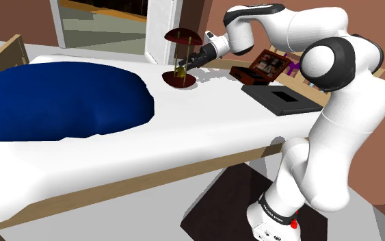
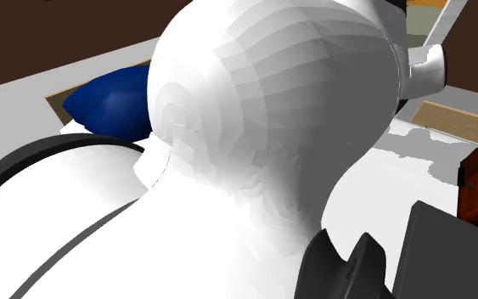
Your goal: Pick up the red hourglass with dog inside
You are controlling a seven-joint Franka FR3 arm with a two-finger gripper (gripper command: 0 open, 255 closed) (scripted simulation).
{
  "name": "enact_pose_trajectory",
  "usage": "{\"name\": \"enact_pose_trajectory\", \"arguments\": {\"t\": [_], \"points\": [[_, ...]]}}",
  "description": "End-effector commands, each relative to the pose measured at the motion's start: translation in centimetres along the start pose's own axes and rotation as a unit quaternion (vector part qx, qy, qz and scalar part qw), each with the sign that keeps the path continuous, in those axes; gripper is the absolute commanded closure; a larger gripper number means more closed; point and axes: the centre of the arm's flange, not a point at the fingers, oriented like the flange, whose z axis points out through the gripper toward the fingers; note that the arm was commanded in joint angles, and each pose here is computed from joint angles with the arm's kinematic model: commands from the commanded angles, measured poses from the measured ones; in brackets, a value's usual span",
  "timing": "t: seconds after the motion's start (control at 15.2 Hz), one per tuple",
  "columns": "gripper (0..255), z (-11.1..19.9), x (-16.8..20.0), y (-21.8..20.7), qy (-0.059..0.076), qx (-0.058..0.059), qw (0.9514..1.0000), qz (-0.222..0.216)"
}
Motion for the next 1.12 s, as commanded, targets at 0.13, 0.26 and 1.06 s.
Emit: {"name": "enact_pose_trajectory", "arguments": {"t": [0.13,0.26,1.06], "points": [[255,0.1,-0.1,0.0,0.0,0.0,1.0,0.0],[255,0.1,-0.1,0.0,0.0,0.0,1.0,0.0],[255,-1.9,3.0,-0.5,0.0,0.0,1.0,0.0]]}}
